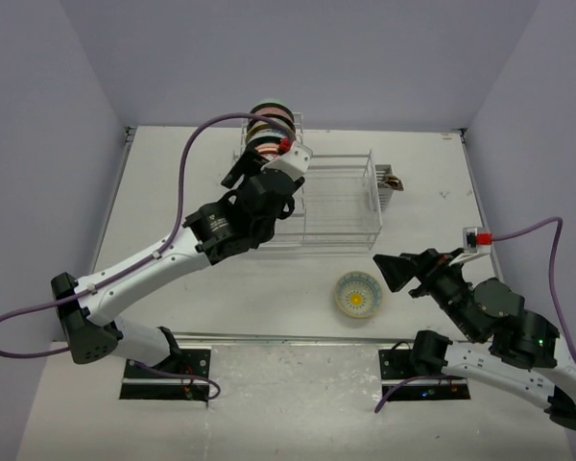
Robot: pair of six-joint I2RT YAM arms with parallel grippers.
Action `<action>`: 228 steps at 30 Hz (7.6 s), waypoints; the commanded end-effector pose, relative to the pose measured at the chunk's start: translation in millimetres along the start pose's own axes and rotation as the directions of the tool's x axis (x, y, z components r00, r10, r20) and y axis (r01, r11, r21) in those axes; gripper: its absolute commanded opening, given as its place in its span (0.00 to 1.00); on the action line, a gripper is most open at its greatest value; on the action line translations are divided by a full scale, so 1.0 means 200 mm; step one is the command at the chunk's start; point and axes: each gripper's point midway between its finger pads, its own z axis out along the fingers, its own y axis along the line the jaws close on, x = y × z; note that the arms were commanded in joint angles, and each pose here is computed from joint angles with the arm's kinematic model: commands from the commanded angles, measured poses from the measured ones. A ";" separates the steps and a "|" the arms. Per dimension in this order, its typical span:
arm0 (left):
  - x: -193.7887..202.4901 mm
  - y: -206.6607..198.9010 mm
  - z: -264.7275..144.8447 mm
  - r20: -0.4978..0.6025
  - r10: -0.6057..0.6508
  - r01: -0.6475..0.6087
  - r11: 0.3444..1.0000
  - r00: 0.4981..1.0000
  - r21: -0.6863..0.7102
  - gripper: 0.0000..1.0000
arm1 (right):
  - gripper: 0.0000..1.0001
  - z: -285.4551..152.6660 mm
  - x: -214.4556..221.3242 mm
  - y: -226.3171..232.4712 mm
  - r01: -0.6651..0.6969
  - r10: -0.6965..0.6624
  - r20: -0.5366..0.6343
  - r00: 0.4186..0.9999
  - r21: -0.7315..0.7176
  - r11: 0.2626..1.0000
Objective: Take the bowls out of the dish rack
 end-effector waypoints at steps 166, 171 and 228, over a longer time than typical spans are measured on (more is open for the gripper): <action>0.26 0.22 -0.52 0.016 -0.672 0.618 0.690 0.740 0.378 1.00 | 0.00 0.31 0.87 -0.78 0.079 0.300 -0.528 0.794 0.579 0.811; 0.26 0.21 -0.51 0.015 -0.668 0.617 0.696 0.744 0.368 1.00 | 0.00 0.36 0.87 -0.73 0.043 0.288 -0.527 0.800 0.529 0.848; 0.23 0.19 -0.47 0.013 -0.655 0.611 0.711 0.756 0.348 1.00 | 0.26 0.25 0.71 -0.73 0.154 0.206 -0.520 0.829 0.568 0.809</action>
